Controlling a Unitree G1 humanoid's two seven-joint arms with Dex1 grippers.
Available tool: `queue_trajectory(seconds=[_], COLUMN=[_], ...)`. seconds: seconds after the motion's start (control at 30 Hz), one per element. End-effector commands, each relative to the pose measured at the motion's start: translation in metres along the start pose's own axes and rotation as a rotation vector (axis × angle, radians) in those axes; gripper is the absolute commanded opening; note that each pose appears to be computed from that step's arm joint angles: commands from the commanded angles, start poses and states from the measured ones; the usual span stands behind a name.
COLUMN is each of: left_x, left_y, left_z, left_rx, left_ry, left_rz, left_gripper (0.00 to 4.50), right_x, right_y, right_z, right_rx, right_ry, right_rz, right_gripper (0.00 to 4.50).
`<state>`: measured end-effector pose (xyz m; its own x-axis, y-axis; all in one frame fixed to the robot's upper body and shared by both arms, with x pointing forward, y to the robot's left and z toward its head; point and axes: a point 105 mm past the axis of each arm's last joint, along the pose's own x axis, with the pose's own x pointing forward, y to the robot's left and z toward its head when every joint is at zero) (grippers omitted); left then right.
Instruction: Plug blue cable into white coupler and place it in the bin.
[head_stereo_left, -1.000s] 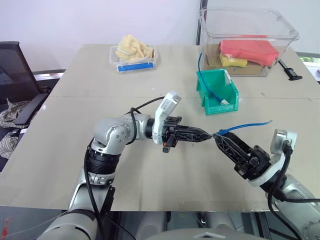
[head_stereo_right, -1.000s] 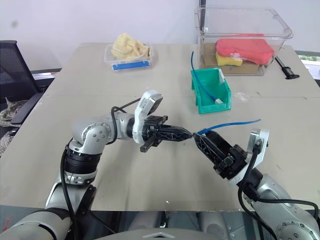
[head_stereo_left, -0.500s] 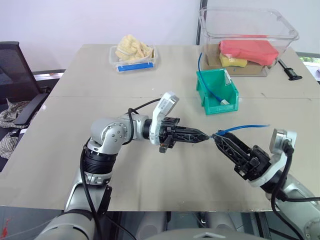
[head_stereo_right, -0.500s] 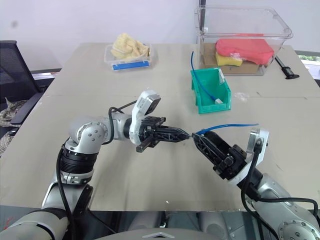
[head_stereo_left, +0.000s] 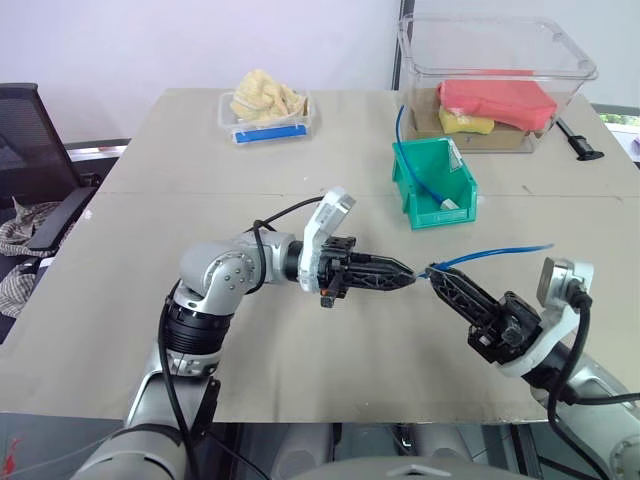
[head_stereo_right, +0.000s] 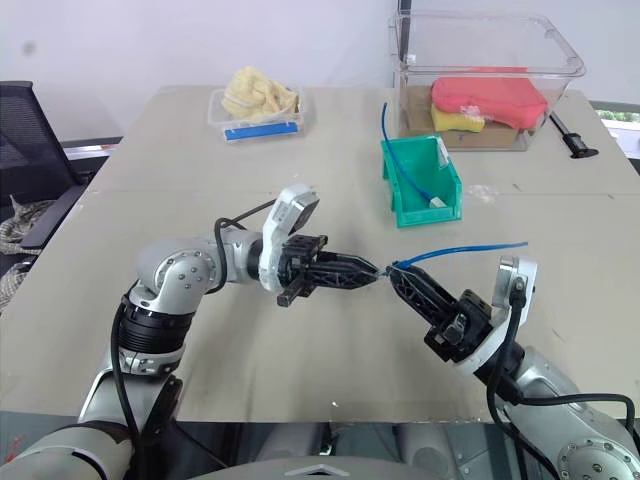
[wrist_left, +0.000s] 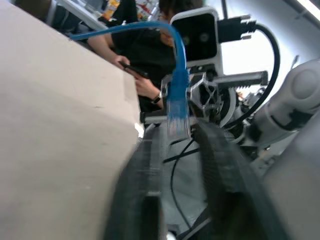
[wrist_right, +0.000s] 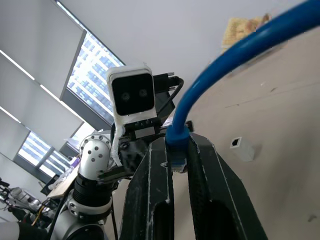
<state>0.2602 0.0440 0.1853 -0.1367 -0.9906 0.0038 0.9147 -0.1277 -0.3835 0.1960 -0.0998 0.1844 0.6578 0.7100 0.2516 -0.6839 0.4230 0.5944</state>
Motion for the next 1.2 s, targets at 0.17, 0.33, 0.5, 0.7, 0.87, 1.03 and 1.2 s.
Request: queue_trajectory(seconds=[0.17,0.33,0.5,0.7,0.87,1.03,1.2], left_x=[-0.057,-0.101,-0.120,-0.119,-0.112,-0.109,-0.108], left_y=[0.024,0.044,0.066,0.085,0.098,0.108,0.112], left_z=[0.017,-0.011,-0.026,-0.037,-0.038,-0.042,-0.045], left_rx=[0.384,0.537,0.574,0.582,0.586,0.581,0.577], left_ry=[0.010,0.163,0.203,0.229,0.235,0.238,0.243], left_rz=[0.379,0.507,0.595,0.616,0.625,0.634,0.635], left_gripper=[4.01,4.01,4.01,4.01,4.01,4.01,3.27], right_x=[-0.001,0.002,0.005,0.004,0.003,0.001,0.000], right_y=[-0.008,-0.018,-0.022,-0.022,-0.021,-0.021,-0.020], right_z=[0.007,0.007,0.005,0.003,0.001,0.000,0.000], right_rx=[-0.099,-0.128,-0.159,-0.174,-0.183,-0.191,-0.195], right_ry=[-0.032,-0.032,-0.012,-0.011,-0.012,-0.011,-0.011], right_rz=[-0.020,-0.032,-0.035,-0.050,-0.063,-0.077,-0.082], right_gripper=[0.00,0.00,0.00,0.00,0.00,0.00,0.00])
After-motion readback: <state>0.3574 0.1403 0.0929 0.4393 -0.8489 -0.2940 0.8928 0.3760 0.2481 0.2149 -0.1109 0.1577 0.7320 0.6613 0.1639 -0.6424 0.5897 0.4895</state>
